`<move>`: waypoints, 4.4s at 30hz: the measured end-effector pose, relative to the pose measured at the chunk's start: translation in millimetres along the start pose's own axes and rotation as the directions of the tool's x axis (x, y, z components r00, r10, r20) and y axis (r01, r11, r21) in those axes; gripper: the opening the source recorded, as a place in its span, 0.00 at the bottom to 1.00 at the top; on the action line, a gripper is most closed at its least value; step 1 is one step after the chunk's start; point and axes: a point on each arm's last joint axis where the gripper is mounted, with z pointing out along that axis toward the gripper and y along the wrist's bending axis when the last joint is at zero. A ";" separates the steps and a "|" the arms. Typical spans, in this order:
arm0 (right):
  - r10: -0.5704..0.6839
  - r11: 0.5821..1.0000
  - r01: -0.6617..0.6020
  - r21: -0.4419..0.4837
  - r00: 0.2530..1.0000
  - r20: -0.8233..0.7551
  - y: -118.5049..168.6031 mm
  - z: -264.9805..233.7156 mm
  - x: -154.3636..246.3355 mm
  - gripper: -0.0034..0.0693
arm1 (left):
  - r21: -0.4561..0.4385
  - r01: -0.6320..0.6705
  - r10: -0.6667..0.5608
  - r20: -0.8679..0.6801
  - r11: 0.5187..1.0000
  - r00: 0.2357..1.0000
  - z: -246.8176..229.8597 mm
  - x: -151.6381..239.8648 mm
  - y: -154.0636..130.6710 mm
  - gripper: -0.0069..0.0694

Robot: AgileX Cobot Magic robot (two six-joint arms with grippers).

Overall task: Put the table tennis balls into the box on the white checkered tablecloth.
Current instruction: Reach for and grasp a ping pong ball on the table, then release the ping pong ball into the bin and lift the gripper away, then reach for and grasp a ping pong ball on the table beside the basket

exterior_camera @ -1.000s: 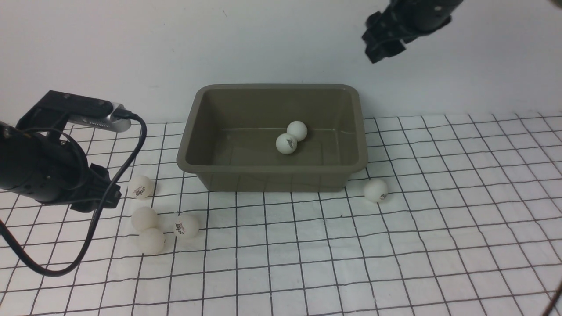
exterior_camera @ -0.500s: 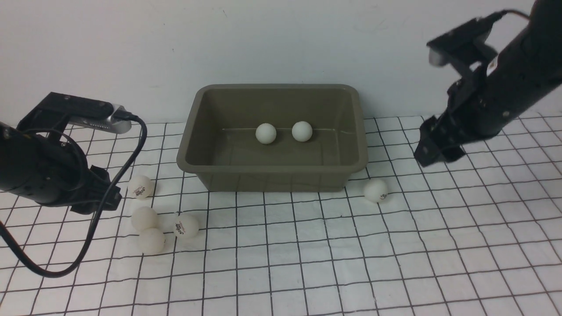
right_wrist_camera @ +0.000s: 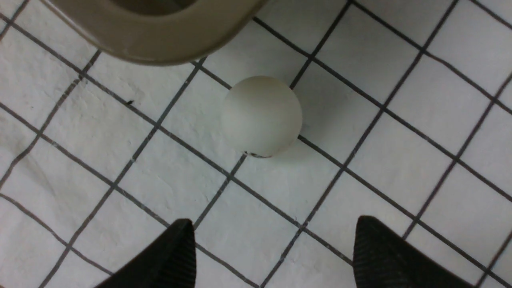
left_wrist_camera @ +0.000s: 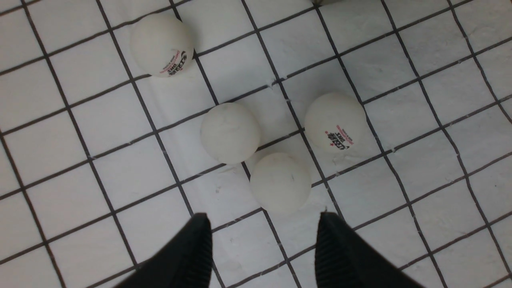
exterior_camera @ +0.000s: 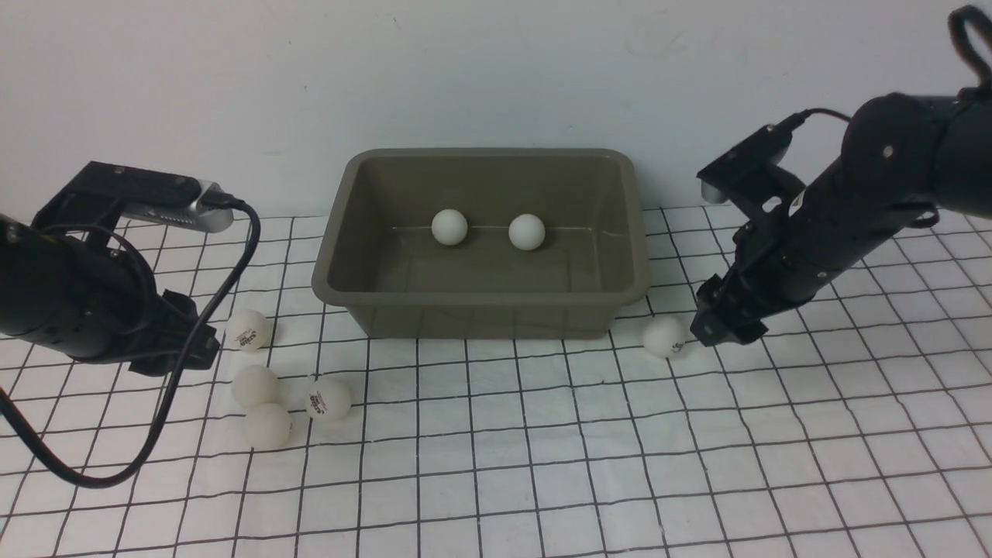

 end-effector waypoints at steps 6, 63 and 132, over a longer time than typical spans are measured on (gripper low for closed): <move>-0.031 0.998 0.031 -0.048 0.999 0.012 -0.2 14.5 -6.7 0.71 | 0.000 -0.001 0.001 0.000 1.000 1.000 0.0 0.0 0.0 0.52; -0.076 0.994 0.058 -0.094 0.978 -0.194 -17.3 45.7 -14.2 0.54 | 0.002 -0.005 0.005 -0.002 1.000 1.000 0.0 0.2 -0.2 0.52; -0.131 0.939 -0.084 0.334 0.810 0.572 26.5 -316.5 -102.2 0.72 | -0.031 0.066 -0.066 0.003 0.997 0.998 95.4 -52.0 45.0 0.76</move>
